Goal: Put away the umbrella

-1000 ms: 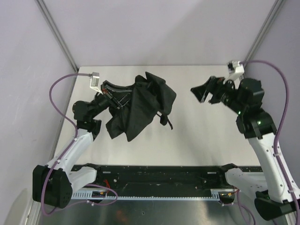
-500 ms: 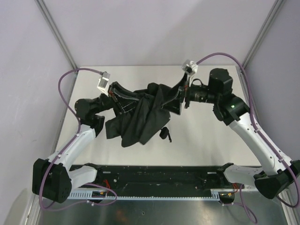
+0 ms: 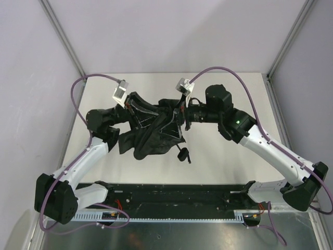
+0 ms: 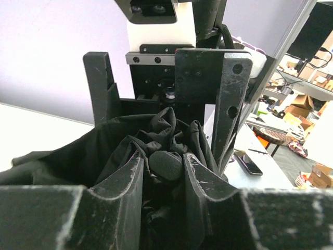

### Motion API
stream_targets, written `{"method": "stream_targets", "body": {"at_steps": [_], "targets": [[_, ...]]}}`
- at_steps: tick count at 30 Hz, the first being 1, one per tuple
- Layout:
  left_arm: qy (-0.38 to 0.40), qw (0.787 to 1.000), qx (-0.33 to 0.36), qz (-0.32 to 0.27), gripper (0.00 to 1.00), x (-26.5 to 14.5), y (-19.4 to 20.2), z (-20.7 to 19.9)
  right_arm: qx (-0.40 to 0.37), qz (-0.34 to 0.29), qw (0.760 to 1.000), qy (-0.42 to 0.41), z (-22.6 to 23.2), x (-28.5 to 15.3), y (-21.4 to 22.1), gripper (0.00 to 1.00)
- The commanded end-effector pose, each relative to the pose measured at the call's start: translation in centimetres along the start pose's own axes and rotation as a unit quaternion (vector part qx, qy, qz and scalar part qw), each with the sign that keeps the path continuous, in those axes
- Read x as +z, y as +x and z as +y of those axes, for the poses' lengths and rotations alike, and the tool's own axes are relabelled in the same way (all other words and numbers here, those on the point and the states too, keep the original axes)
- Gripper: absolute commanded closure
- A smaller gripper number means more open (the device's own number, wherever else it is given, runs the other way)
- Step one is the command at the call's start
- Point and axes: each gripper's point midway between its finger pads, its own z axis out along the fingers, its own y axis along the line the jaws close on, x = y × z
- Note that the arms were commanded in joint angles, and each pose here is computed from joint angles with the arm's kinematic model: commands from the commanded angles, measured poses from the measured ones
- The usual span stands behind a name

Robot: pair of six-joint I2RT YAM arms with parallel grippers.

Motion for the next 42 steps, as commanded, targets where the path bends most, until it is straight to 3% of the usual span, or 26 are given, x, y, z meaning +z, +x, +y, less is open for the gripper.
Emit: {"method": "stream_targets", "body": {"at_steps": [1, 12, 15, 17, 22, 26, 30, 32, 34, 38, 40, 42], "targets": [[0.05, 0.995, 0.062, -0.052, 1.0, 1.7, -4.3, -4.4, -0.016, -0.024, 0.999, 0.041, -1.3, 1.3, -1.3, 0.01], [0.077, 0.989, 0.069, -0.108, 1.0, 2.6, -6.3, -7.8, 0.006, -0.016, 1.0, 0.005, -0.6, 4.6, 1.4, 0.01], [0.083, 0.987, 0.076, -0.112, 1.0, 2.5, -6.6, -8.4, 0.004, -0.027, 0.999, -0.019, 0.3, 4.6, 1.4, 0.06], [0.084, 0.986, 0.079, -0.116, 1.0, 2.5, -6.7, -8.6, 0.002, -0.035, 0.999, -0.038, 1.0, 4.5, 1.2, 0.15], [0.085, 0.986, 0.082, -0.12, 1.0, 2.5, -6.7, -8.8, -0.001, -0.036, 0.997, -0.074, 2.3, 4.4, 1.9, 0.52], [0.09, 0.984, 0.091, -0.12, 1.0, 2.5, -6.6, -9.2, -0.01, -0.027, 0.996, -0.089, 2.6, 4.3, 2.8, 0.9], [0.092, 0.984, 0.1, -0.118, 0.98, 2.4, -6.4, -9.4, -0.026, -0.022, 0.997, -0.073, 2.4, 3.7, 3.4, 0.99], [0.091, 0.984, 0.102, -0.117, 0.82, 2.3, -6.2, -9.3, -0.028, -0.029, 0.998, -0.056, 2.2, 2.9, 3.4, 1.0], [0.083, 0.985, 0.099, -0.118, 0.55, 2.1, -6.1, -8.9, -0.022, -0.042, 0.998, -0.04, 1.9, 1.8, 3.5, 1.0], [0.048, 0.988, 0.079, -0.12, 0.11, 1.5, -5.8, -6.8, -0.002, -0.053, 0.998, -0.013, 0.9, -0.5, 4.2, 1.0], [0.027, 0.991, 0.066, -0.116, 0.03, 1.0, -5.8, -5.5, 0.006, -0.051, 0.999, 0.009, 0.2, -1.3, 4.9, 1.0], [-0.001, 0.993, 0.045, -0.112, 0.01, 0.3, -6.0, -3.7, 0.02, -0.045, 0.998, 0.039, -0.9, -2.3, 5.6, 1.0]]}}
